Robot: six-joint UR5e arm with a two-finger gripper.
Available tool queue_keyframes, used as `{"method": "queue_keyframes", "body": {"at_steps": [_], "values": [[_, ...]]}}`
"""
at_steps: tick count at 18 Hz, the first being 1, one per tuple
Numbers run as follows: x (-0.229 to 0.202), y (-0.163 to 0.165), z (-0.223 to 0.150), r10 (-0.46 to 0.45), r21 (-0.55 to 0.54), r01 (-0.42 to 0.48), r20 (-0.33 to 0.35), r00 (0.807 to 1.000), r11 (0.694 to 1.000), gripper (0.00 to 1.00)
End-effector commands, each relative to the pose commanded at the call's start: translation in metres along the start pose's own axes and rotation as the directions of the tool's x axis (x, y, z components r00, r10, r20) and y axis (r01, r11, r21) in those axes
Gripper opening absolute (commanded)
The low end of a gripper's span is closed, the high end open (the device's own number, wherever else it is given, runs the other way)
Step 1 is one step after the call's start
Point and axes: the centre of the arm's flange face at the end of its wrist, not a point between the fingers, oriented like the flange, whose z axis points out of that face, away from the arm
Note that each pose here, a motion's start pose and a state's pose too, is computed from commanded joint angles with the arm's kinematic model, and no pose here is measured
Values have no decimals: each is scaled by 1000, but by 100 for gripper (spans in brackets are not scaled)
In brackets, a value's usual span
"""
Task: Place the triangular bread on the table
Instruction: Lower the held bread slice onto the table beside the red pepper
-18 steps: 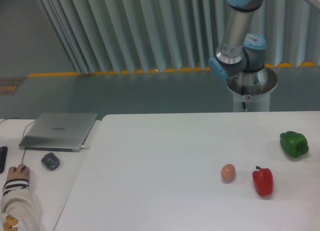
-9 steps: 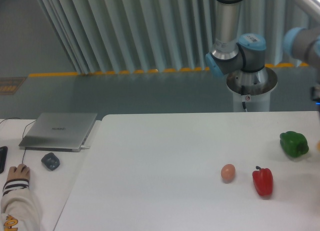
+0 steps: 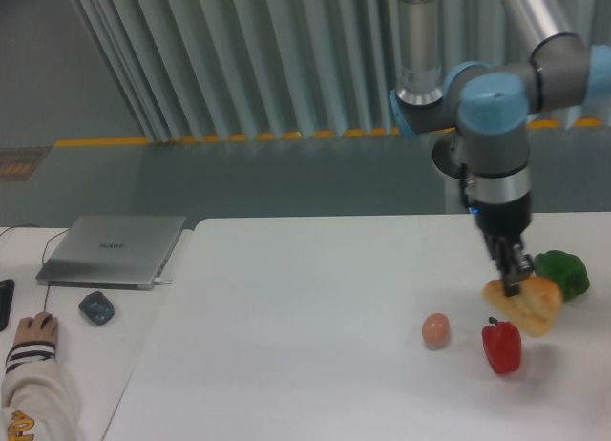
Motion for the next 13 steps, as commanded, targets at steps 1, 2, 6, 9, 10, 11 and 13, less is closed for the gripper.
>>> {"method": "queue_keyframes", "body": {"at_steps": [1,2,6,9,10,11,13], "values": [[1,-5,2,-13,3,13,4,1000,1000,9],[2,-14,4,-20,9,20,10,1000,1000,9],[0,-38,8,-62,25,62,23,998,998,9],[-2,-59,12,-149,63,145,67,987,987,43],[-3,-59,10,-157,69,152,75,985,986,58],[-3,-60,9,-157,72,152,79,984,986,69],[-3,-60,5,-163,75,157,85,983,985,100]]}}
